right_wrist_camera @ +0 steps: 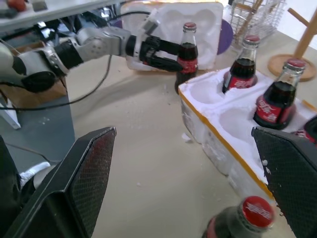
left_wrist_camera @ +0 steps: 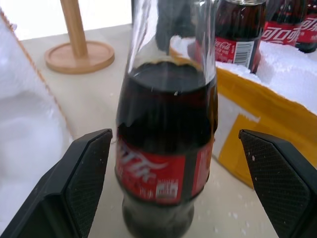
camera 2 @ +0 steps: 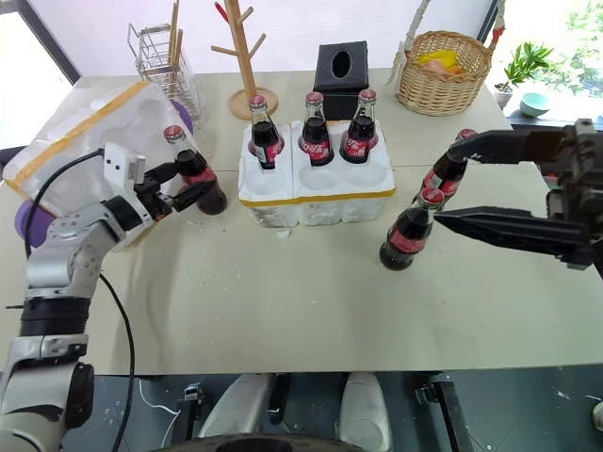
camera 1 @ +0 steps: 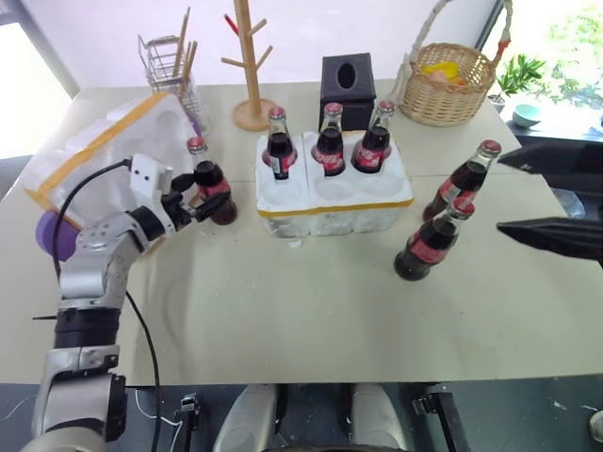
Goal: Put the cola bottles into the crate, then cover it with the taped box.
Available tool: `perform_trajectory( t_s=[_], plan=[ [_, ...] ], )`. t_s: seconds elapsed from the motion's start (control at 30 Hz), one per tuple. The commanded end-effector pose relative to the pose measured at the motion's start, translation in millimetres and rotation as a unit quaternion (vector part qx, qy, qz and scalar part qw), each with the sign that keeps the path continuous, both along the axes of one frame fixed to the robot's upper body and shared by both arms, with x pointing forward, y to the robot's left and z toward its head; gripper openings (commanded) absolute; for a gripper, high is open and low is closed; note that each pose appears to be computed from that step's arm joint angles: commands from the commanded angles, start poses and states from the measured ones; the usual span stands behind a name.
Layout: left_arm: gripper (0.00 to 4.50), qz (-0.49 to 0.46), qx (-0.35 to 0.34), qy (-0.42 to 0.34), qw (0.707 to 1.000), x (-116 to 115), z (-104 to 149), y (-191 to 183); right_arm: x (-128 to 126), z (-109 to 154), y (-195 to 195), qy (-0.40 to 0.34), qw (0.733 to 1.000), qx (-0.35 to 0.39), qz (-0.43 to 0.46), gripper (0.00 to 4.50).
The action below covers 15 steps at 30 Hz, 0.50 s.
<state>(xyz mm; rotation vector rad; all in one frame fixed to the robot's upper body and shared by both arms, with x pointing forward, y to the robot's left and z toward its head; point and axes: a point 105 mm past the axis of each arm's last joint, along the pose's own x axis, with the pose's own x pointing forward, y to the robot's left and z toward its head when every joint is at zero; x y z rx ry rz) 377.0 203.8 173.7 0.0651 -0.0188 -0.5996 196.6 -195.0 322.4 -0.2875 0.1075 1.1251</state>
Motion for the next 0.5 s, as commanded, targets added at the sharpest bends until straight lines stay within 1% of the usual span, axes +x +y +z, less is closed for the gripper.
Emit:
perform_trajectory(
  t_s=[0.03, 0.17, 0.27, 0.3, 0.33, 0.5],
  plan=[
    [4.31, -0.004, 0.007, -0.019, 1.000, 5.7, 5.3, -6.9, -4.2, 7.6, 2.4, -0.025, 1.000, 0.010, 0.007, 4.50],
    [4.31, 0.000, 0.003, -0.018, 1.000, 9.7, 2.9, -10.1, -0.8, 9.4, 3.0, -0.033, 0.999, 0.022, 0.002, 4.50],
    [3.50, 0.002, 0.001, -0.021, 1.000, 10.2, 4.3, -9.7, 0.4, 11.8, 3.6, -0.037, 0.999, 0.032, 0.003, 4.50],
    [2.97, 0.003, 0.000, -0.022, 1.000, 10.0, 5.4, -9.2, 1.1, 12.4, 3.5, -0.038, 0.999, 0.034, 0.002, 4.50],
    [2.64, 0.003, 0.000, -0.023, 1.000, 9.2, 7.1, -9.0, 2.2, 12.7, 3.3, -0.039, 0.999, 0.036, -0.001, 4.50],
    [2.64, -0.045, -0.015, -0.033, 0.998, -3.4, 26.4, -17.9, 5.4, 4.6, 2.2, -0.033, 0.999, 0.023, -0.009, 4.50]
  ],
)
